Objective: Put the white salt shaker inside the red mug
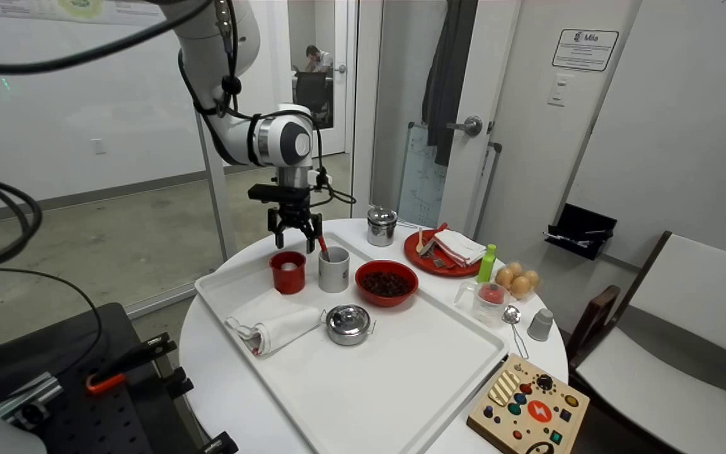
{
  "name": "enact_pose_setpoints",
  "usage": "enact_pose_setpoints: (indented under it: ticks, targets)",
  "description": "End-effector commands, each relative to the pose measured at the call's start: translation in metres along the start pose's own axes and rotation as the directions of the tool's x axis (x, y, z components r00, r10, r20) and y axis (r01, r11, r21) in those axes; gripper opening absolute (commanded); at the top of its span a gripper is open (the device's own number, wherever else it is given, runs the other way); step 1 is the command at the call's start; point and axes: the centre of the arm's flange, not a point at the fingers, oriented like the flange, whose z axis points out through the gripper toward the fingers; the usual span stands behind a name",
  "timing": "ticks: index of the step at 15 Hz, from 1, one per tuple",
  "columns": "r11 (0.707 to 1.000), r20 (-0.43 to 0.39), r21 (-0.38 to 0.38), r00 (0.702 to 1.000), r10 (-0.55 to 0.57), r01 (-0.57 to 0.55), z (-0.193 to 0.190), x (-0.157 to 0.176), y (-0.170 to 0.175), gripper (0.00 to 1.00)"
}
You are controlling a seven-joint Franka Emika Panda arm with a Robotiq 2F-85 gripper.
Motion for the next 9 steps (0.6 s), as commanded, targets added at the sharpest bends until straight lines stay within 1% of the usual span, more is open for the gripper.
enact_pose_setpoints:
  ticks: [1,5,9]
  targets:
    - [1.0,0.006,-0.003,1.0,-0.009,0.009,-0.005,0.003,0.005,1.0]
    - [1.0,-0.012,-0.003,1.0,0.022,-0.022,-0.02,-0.016,0.021,1.0]
    - [0.997,-0.034,-0.004,0.996,0.079,-0.079,-0.037,-0.039,0.042,1.0]
